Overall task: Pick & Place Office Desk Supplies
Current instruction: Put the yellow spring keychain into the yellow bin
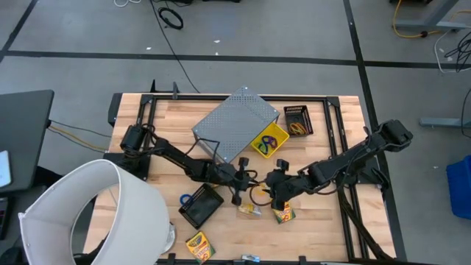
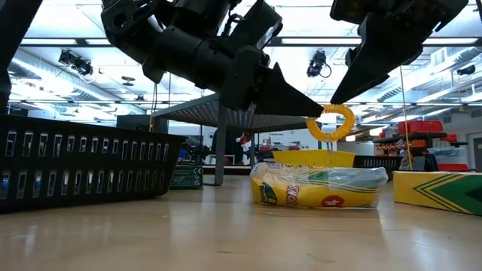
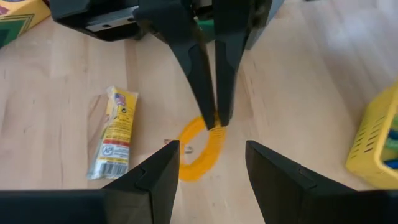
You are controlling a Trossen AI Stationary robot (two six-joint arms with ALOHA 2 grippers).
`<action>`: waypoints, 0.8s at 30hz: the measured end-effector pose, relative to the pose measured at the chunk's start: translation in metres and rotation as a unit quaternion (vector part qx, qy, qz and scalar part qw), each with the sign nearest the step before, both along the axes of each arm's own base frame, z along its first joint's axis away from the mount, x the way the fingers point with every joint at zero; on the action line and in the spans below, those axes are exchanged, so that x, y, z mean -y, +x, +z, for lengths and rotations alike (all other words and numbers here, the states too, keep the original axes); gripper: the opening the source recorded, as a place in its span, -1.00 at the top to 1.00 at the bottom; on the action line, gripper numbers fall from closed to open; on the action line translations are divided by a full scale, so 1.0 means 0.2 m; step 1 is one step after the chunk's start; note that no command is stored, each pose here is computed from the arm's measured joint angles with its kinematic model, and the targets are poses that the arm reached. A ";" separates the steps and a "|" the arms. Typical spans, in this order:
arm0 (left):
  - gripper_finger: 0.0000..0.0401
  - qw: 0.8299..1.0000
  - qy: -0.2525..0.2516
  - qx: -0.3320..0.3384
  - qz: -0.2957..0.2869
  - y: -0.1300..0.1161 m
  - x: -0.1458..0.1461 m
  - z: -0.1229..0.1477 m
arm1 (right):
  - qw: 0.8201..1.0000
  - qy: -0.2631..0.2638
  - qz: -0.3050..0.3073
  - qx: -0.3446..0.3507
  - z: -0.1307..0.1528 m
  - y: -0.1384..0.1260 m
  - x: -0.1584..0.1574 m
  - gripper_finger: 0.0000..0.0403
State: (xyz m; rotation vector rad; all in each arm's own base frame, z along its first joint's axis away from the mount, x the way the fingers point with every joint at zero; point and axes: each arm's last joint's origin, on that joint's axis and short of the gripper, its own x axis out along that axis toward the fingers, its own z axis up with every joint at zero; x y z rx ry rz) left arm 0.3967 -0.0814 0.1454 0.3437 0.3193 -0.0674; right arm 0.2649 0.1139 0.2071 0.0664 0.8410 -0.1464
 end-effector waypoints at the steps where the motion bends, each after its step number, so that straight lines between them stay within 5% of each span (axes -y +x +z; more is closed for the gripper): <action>1: 0.95 1.000 0.001 0.000 0.002 0.00 0.00 0.00 | 1.000 0.006 -0.003 -0.002 0.00 0.00 0.01 0.06; 24: 0.95 0.999 0.026 0.040 0.017 0.00 0.03 0.04 | 0.999 0.025 -0.020 -0.030 -0.01 0.03 0.10 0.06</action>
